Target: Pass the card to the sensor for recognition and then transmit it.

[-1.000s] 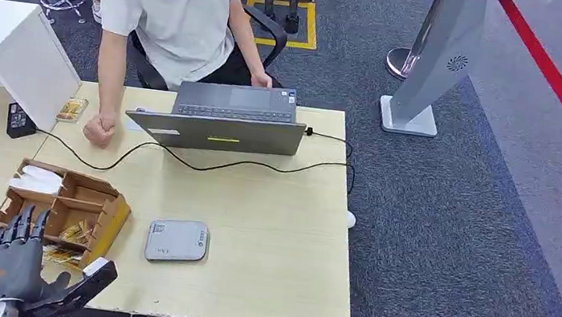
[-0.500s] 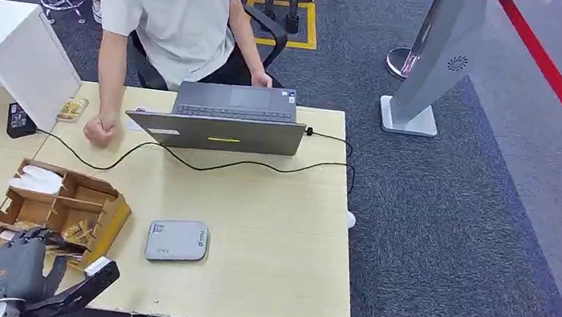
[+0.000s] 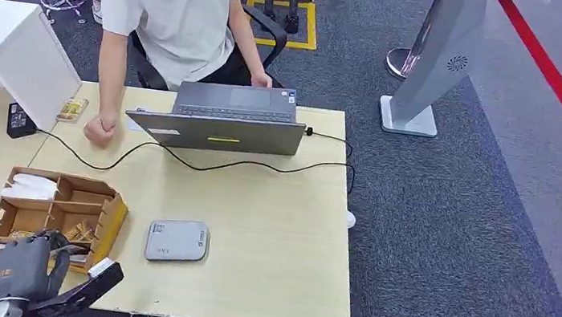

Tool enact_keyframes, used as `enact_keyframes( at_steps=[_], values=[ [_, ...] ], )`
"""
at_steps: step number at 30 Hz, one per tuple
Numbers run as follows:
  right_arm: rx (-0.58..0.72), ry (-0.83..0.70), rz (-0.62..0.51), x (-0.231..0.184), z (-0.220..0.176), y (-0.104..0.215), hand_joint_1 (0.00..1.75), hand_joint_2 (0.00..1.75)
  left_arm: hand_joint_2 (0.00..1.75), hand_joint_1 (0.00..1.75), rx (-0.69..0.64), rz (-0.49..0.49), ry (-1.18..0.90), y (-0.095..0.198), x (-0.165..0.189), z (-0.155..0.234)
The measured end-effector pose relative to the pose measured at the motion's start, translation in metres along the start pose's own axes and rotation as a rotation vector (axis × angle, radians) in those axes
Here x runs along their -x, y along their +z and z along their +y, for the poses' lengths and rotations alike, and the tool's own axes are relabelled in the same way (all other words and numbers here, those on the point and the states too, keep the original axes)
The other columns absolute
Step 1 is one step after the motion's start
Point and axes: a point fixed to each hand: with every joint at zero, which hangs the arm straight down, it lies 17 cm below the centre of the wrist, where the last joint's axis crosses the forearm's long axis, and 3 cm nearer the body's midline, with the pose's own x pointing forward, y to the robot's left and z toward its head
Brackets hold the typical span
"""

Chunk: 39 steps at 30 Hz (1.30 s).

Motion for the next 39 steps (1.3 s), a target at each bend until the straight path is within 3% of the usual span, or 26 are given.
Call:
enact_keyframes(
  at_steps=[28,39],
  values=[
    [0.001,-0.001,-0.001,0.000,0.000,0.000,0.00,0.00,1.75,1.75,-0.051,0.008,-0.017,-0.002,-0.001,0.011],
    [0.002,-0.001,0.000,0.000,-0.001,0.000,0.00,0.00,1.75,1.75,-0.250,-0.058,-0.002,-0.005,-0.023,0.088]
  ],
)
